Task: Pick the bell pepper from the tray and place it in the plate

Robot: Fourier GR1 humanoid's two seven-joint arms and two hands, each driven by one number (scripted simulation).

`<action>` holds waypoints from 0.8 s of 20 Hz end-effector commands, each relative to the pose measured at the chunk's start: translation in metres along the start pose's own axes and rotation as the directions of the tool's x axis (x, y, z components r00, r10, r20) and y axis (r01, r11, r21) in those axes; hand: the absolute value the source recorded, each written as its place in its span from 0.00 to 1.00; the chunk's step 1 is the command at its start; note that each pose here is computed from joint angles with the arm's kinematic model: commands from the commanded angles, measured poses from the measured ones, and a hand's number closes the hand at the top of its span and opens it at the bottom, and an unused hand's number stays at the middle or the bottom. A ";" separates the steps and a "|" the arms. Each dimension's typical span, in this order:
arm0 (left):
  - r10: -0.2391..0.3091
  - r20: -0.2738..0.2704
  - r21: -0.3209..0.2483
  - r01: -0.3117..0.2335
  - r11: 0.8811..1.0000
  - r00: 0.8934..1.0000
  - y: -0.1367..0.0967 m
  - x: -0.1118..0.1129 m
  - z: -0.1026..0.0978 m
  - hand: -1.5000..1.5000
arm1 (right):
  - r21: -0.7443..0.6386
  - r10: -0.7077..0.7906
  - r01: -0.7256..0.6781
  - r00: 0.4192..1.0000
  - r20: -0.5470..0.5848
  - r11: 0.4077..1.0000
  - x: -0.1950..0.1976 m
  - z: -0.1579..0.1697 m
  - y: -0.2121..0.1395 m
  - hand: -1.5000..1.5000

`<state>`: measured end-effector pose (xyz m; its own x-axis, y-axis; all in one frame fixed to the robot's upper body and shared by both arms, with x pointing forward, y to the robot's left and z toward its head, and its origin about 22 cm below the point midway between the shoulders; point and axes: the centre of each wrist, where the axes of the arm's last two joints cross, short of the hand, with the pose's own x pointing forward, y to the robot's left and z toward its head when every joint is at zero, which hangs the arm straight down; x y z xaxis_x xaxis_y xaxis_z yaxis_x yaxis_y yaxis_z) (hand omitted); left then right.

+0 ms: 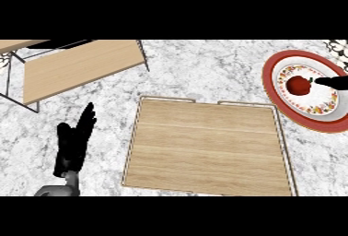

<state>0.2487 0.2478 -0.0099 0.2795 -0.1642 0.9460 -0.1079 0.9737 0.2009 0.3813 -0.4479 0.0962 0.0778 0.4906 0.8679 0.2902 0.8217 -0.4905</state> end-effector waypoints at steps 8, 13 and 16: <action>0.011 -0.004 -0.016 -0.011 1.000 1.000 0.010 0.000 -0.002 0.50 | 0.028 -0.243 0.242 0.968 0.062 0.970 -0.041 0.025 -0.028 0.00; -0.006 -0.013 -0.008 0.006 1.000 1.000 -0.012 -0.004 0.000 0.50 | 0.033 -0.204 0.202 0.973 0.103 0.979 -0.055 0.033 -0.022 0.00; 0.001 0.012 0.012 -0.002 1.000 1.000 -0.003 0.009 -0.002 0.50 | 0.040 -0.216 0.212 0.970 0.109 0.976 -0.064 0.039 -0.017 0.00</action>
<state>0.2480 0.2481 -0.0104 0.2726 -0.1671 0.9475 -0.1024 0.9742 0.2013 0.3400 -0.4842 0.0602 -0.0714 0.3257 0.9428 0.2687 0.9165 -0.2963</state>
